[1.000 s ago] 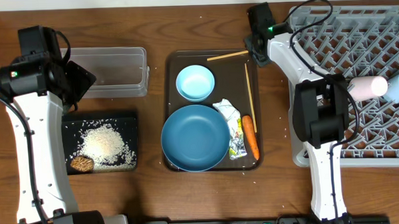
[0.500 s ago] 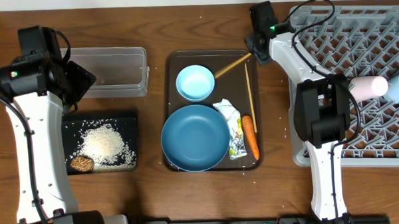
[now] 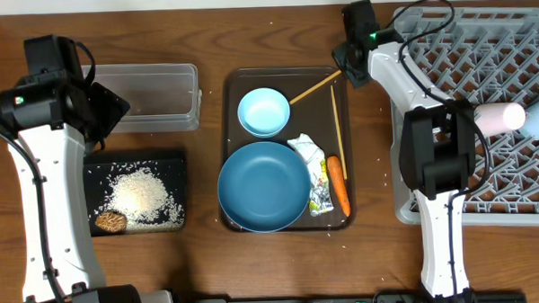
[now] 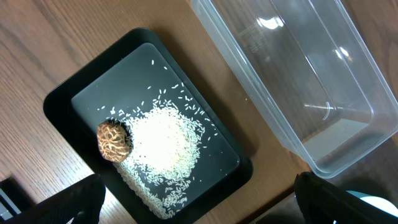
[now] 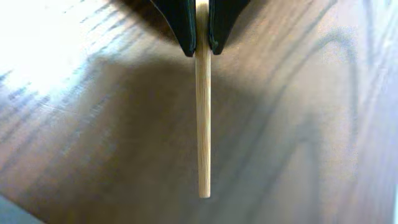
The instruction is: Sort waste into correct bins and load items into the dishwasher rack
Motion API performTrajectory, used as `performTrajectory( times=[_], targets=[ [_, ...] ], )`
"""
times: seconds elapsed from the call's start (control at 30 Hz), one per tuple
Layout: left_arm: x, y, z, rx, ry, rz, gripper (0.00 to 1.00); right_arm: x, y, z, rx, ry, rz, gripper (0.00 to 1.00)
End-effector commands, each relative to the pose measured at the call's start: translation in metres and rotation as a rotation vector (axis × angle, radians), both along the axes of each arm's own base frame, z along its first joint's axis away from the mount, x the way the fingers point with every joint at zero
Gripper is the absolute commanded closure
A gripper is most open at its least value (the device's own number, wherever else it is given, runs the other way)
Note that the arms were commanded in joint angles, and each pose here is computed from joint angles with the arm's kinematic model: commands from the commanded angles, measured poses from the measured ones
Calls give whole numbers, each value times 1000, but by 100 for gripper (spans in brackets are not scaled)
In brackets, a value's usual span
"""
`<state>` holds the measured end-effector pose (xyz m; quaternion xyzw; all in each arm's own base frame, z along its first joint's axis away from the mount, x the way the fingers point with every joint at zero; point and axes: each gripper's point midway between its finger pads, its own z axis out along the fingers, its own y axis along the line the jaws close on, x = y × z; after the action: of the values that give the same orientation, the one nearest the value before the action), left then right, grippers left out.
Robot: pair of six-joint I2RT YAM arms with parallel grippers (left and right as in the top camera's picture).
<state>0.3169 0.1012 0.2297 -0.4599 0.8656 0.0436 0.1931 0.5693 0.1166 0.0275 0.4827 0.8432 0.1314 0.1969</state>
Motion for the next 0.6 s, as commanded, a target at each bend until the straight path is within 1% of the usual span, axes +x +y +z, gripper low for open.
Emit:
performTrajectory(
  times=[0.0,0.23,0.47,0.53,0.57],
  targets=[
    [-1,2,9,8,-26,20,2,19,-21,46,-21,-100,29,99],
    [-1,2,9,8,-26,20,2,21,-21,117,-74,-227,138,99],
    [-1,2,9,8,-26,20,2,10,-51,205,-272,-373,348,99],
    [-1,2,9,8,-26,20,2,1,-71,237,-384,-413,435,99],
    [-1,2,9,8,-26,20,2,-2,-77,246,-420,-418,454,99]
  ],
)
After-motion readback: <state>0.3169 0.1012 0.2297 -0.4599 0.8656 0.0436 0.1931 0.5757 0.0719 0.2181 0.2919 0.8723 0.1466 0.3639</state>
